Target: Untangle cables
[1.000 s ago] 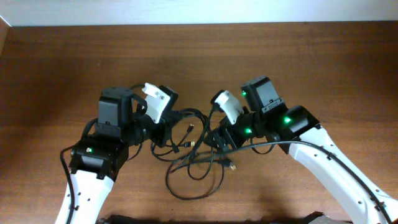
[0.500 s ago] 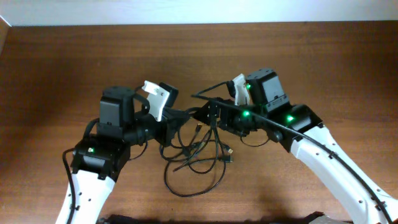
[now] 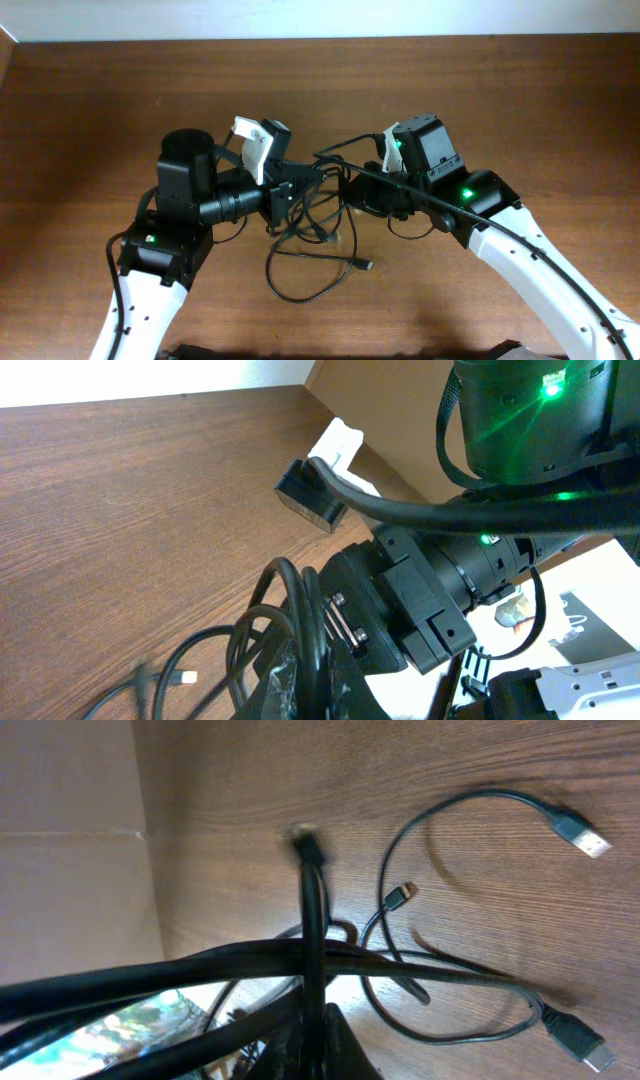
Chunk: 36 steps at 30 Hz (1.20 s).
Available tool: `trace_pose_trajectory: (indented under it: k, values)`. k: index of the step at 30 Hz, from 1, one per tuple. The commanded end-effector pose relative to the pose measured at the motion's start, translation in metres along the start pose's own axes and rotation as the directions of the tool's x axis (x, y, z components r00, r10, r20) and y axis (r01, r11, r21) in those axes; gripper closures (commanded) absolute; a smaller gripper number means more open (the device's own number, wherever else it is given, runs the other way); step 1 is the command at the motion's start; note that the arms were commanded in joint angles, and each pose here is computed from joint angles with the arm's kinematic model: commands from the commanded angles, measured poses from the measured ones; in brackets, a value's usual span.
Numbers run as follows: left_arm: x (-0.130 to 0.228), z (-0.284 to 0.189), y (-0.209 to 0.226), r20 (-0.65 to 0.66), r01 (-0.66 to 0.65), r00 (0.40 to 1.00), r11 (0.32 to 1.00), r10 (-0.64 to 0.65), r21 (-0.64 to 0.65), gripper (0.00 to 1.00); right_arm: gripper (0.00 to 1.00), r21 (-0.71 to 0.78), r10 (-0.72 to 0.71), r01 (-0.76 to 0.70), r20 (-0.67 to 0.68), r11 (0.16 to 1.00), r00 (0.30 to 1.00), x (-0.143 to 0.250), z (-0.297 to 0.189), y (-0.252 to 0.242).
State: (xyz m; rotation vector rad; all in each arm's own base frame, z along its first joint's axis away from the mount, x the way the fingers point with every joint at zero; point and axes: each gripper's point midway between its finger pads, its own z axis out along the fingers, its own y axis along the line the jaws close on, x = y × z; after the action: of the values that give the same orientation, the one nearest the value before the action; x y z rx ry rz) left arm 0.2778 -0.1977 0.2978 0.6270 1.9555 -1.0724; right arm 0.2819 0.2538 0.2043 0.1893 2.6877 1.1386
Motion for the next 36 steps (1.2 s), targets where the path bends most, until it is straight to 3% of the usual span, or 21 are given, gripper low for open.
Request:
trace_pose_trajectory:
  k: [1, 4, 6, 7, 13, 25, 36]
  values:
    - [-0.007, -0.003, -0.008, 0.016, -0.011, 1.000, 1.000, 0.010, 0.016, 1.00, 0.96, 0.001, -0.013, 0.013, 0.001, 1.000, 1.000, 0.000, 0.001, 0.001]
    - [-0.009, -0.003, 0.013, 0.035, 0.028, 0.999, 0.995, -0.025, -0.101, 1.00, 0.96, -0.001, -0.021, 0.021, 0.000, 1.000, 1.000, 0.000, 0.001, 0.001]
    - [-0.011, -0.011, 0.044, 0.109, 0.225, 0.973, 0.939, -0.203, -0.260, 1.00, 0.96, -0.005, -0.031, 0.031, 0.009, 1.000, 0.999, -0.002, -0.002, 0.001]
    - [-0.012, -0.018, 0.055, 0.131, 0.252, 0.966, 0.922, -0.222, -0.293, 1.00, 0.96, -0.010, -0.050, 0.051, 0.038, 0.999, 0.998, -0.010, -0.011, 0.000]
    - [0.005, -0.069, 0.113, 0.211, 0.414, 0.910, 0.794, -0.357, -0.445, 1.00, 0.96, -0.066, 0.040, -0.021, 0.296, 0.998, 0.954, -0.067, -0.109, -0.032]
    - [0.017, -0.145, 0.168, 0.395, 0.573, 0.820, 0.604, -0.415, -0.554, 1.00, 0.96, -0.009, 0.238, -0.268, 0.490, 0.963, 0.838, -0.093, -0.202, -0.144]
    - [0.023, -0.172, 0.181, 0.462, 0.626, 0.780, 0.533, -0.422, -0.570, 1.00, 0.95, 0.020, 0.275, -0.331, 0.511, 0.943, 0.814, -0.087, -0.215, -0.167]
